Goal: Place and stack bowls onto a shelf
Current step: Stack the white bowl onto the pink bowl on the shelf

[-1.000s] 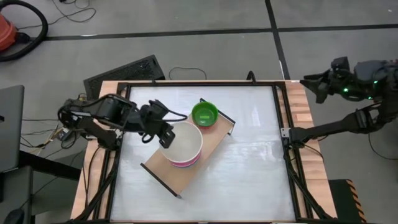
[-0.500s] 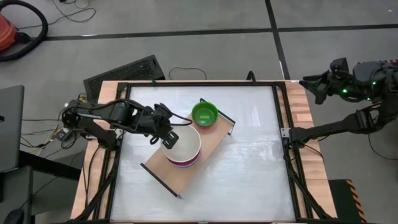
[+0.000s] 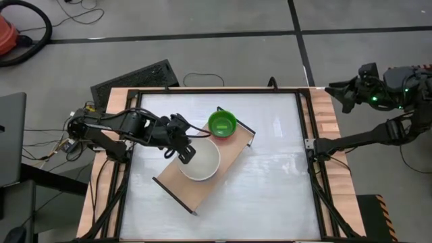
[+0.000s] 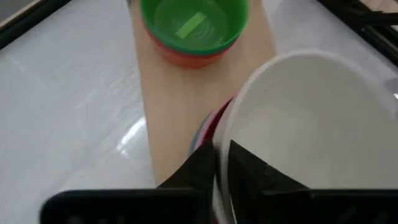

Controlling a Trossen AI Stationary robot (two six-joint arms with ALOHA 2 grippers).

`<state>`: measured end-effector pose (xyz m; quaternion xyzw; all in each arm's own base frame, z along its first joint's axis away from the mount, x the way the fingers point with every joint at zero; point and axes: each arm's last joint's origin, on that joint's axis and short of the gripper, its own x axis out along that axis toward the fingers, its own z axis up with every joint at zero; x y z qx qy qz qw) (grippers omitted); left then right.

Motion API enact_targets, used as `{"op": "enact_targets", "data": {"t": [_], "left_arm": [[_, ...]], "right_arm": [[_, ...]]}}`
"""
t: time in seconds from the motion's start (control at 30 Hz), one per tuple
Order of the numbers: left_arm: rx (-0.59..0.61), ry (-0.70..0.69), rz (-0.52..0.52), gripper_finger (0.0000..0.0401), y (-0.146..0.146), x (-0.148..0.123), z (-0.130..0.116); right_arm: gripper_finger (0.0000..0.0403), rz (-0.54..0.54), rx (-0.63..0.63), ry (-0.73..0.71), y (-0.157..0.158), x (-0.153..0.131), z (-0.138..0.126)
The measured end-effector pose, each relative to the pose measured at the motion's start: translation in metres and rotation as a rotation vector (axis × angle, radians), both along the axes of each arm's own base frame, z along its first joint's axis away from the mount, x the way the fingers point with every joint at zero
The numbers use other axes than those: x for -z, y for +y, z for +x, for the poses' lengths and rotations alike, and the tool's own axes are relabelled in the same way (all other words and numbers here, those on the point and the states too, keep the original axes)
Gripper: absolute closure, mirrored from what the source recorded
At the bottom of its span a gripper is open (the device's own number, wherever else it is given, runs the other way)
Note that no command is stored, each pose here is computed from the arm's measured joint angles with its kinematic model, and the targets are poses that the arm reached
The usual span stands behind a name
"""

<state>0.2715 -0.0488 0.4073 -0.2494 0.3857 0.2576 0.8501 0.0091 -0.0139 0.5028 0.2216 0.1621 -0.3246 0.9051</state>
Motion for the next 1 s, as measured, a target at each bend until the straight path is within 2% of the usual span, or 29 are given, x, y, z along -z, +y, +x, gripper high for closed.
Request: {"op": "enact_targets", "data": {"t": [0.37,0.47,0.57,0.73,0.87,0.93,1.0], "left_arm": [[0.053,-0.013,0.033,0.0247,0.000,-0.002,0.001],[0.036,-0.010,0.020,0.0226,0.005,-0.006,-0.006],[0.031,-0.058,-0.013,0.0222,0.010,-0.017,-0.018],[0.024,-0.223,-0.058,0.0246,0.018,-0.042,-0.042],[0.077,-0.365,-0.082,0.0319,0.017,-0.057,-0.043],[0.114,-0.370,-0.097,0.0367,0.015,-0.057,-0.039],[0.146,-0.330,-0.106,0.0390,0.015,-0.051,-0.033]], "right_arm": [[0.0220,-0.004,-0.005,0.004,0.000,0.000,0.000],[0.0220,-0.007,-0.007,0.006,0.000,0.000,0.000],[0.0220,-0.007,-0.007,0.005,0.000,0.000,0.000],[0.0220,-0.007,-0.007,0.005,0.000,0.000,0.000],[0.0220,-0.006,-0.007,0.005,0.000,0.000,0.000],[0.0220,-0.006,-0.007,0.005,0.000,0.000,0.000],[0.0220,-0.006,-0.006,0.005,0.000,0.000,0.000]]}}
